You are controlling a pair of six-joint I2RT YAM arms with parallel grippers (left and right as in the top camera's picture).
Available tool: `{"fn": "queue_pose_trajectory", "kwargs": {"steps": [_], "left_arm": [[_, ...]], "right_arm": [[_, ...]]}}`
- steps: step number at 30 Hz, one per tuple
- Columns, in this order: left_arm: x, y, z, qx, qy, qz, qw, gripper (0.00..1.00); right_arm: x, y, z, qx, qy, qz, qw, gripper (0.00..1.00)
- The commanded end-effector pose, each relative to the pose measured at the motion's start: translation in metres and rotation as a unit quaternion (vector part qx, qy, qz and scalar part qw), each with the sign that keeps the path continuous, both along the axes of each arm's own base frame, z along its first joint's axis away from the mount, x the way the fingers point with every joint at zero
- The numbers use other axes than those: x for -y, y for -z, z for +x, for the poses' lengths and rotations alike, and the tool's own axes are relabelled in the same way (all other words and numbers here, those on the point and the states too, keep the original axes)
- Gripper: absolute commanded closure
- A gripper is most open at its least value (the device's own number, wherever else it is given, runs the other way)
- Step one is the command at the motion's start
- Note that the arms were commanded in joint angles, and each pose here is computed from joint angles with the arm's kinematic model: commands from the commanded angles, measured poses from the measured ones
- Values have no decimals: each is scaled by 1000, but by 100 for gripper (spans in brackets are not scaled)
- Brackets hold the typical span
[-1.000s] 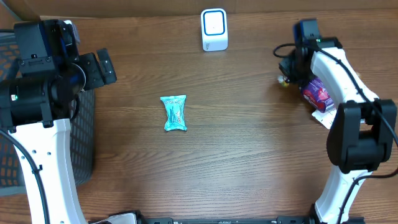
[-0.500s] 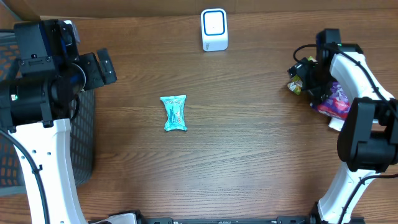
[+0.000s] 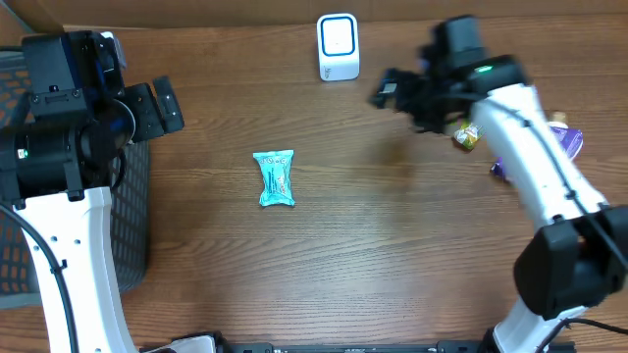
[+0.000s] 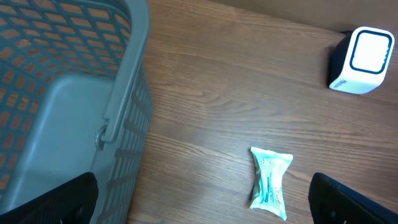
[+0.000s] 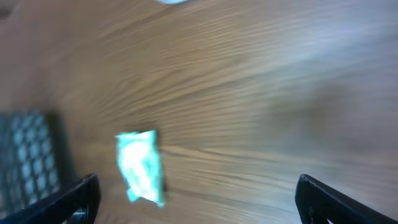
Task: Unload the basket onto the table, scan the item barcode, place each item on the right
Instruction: 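Reach the right gripper to the teal wipes packet and grasp it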
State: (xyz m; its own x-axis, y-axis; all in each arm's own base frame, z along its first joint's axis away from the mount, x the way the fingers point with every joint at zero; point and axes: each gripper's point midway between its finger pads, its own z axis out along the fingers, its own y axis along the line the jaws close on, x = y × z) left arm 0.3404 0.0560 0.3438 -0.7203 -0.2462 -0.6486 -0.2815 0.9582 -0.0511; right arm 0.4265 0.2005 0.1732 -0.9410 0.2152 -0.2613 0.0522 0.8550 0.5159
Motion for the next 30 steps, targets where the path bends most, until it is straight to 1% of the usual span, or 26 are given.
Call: {"fn": "queue_pose_trajectory", "kwargs": {"steps": [1,5,7,9,12,15,18,20,24,30], "left_arm": [[0,0,1,0,7,4,1000,0],[0,0,1,0,7,4,1000,1],[0,0,1,0,7,4,1000,0],[0,0,1,-1,7,4,1000,1],[0,0,1,0,7,4,1000,1],[0,0,1,0,7,4,1000,0],[0,0,1,0,7,4,1000,0],[0,0,1,0,7,4,1000,0],[0,0,1,0,7,4,1000,0],[0,0,1,0,7,4,1000,0]], "right_arm": [[-47,22,-19,1,-70,-5,998,0],[-98,51,-47,-16,-130,-18,991,0],[-114,70,-58,-12,-151,-56,987,3],[-123,83,-66,15,-176,-112,978,4],[-137,90,-78,64,-204,-190,958,9],[-156,90,-85,118,-222,-238,938,12],[-180,95,-91,158,-254,-248,921,13],[-194,105,-96,169,-277,-248,913,14],[-205,123,-107,175,-316,-260,895,17],[-215,148,-117,180,-350,-281,875,26]]}}
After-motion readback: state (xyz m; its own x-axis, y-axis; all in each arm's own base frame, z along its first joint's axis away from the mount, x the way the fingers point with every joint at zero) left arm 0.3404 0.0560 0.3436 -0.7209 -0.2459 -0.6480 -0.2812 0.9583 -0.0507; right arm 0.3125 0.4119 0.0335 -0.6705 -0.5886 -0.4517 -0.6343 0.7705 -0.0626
